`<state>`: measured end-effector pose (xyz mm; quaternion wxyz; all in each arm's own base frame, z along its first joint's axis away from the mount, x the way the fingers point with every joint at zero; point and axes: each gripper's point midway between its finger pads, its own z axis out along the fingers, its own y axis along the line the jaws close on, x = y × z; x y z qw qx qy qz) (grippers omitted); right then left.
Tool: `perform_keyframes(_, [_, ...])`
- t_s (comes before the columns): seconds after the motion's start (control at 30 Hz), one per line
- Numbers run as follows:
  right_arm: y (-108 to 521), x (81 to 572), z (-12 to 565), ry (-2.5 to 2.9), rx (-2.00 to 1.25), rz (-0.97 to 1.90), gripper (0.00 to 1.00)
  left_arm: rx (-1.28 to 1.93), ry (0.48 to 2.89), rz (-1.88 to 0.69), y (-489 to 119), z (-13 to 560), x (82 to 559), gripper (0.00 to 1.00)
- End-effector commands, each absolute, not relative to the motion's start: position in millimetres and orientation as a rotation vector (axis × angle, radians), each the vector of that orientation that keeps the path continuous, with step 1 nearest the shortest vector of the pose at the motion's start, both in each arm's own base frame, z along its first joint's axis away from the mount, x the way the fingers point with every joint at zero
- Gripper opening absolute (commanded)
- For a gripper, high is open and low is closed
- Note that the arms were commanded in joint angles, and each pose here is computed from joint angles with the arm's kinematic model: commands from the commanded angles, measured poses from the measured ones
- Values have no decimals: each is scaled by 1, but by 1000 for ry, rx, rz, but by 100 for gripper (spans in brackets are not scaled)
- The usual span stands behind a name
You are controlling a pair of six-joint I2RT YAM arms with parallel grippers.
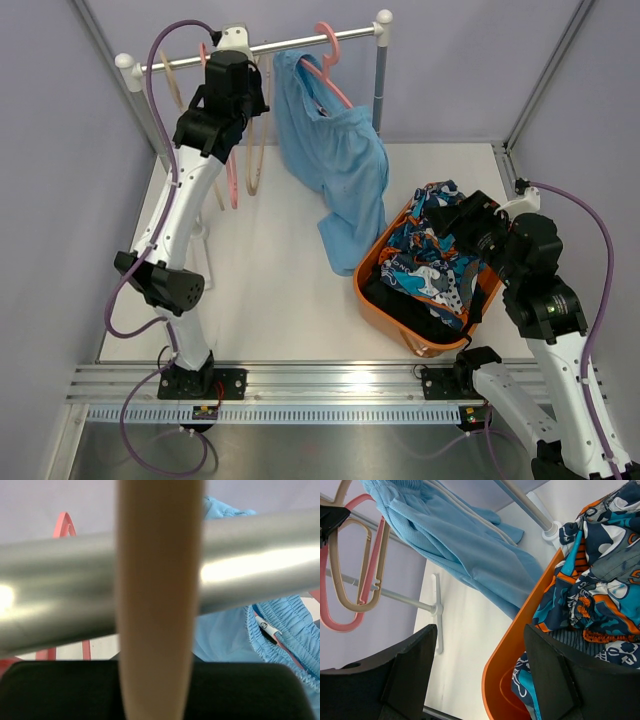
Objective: Remove the shorts from the hanger
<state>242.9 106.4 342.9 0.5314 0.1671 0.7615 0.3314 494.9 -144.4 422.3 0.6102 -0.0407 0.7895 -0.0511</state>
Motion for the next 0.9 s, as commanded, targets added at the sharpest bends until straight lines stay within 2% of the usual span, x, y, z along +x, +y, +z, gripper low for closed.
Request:
perform_keyframes(0.0, [112, 240, 346, 1808, 352, 815, 78, -84, 1778, -151, -148, 433, 499, 5])
perform_keyframes(0.4, [111, 239, 338, 1821, 354, 808, 79, -103, 1734, -185, -140, 447, 474, 11])
perform_keyframes(0.77, [112, 239, 336, 1822, 355, 815, 79, -85, 1697, -186, -135, 466, 459, 24])
perform_keyframes(0.87, [112, 239, 335, 1824, 355, 818, 79, -83, 1691, -190, -134, 467, 456, 31])
